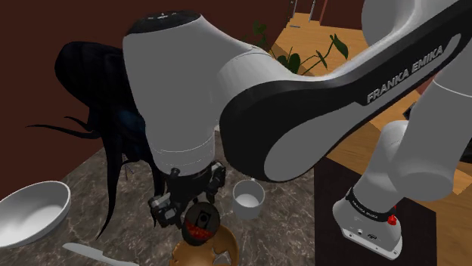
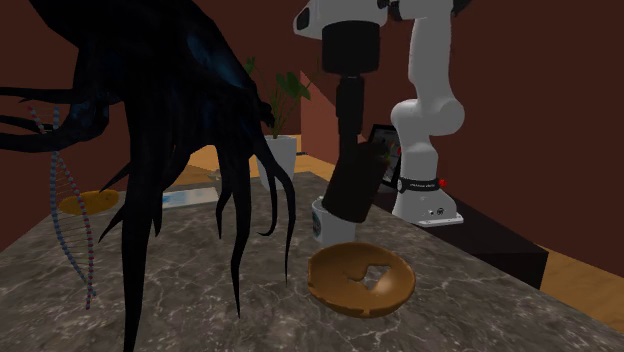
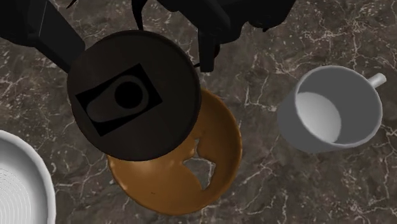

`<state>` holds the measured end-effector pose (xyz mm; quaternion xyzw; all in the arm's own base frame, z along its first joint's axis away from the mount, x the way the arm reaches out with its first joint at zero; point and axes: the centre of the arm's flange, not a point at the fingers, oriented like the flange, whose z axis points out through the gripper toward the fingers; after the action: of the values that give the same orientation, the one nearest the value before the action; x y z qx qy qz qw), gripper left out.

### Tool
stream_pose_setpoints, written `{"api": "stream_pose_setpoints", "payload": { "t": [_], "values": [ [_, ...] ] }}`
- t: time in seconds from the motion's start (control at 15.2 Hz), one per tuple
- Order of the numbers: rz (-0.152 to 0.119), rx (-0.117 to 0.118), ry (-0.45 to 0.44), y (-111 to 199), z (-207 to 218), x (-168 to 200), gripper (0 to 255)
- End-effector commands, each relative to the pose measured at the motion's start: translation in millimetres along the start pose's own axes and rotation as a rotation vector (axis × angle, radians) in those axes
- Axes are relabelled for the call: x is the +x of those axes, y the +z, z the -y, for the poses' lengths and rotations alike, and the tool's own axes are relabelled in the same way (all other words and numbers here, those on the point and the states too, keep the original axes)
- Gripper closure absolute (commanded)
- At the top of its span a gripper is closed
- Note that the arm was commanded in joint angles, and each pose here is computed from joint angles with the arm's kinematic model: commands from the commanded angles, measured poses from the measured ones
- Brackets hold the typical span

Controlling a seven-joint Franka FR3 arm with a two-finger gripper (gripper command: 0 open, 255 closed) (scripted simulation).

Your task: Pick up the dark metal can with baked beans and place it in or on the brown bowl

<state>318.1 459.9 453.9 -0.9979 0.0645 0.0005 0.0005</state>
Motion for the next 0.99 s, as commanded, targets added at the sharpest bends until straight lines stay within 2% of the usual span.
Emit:
{"api": "stream_pose_setpoints", "payload": {
  "t": [0.0, 0.92],
  "values": [
    [0.0, 0.001, 0.001, 8.9, 2.8, -0.1, 255],
    [0.0, 0.001, 0.001, 82.8, 2.8, 0.0, 255]
  ]
}}
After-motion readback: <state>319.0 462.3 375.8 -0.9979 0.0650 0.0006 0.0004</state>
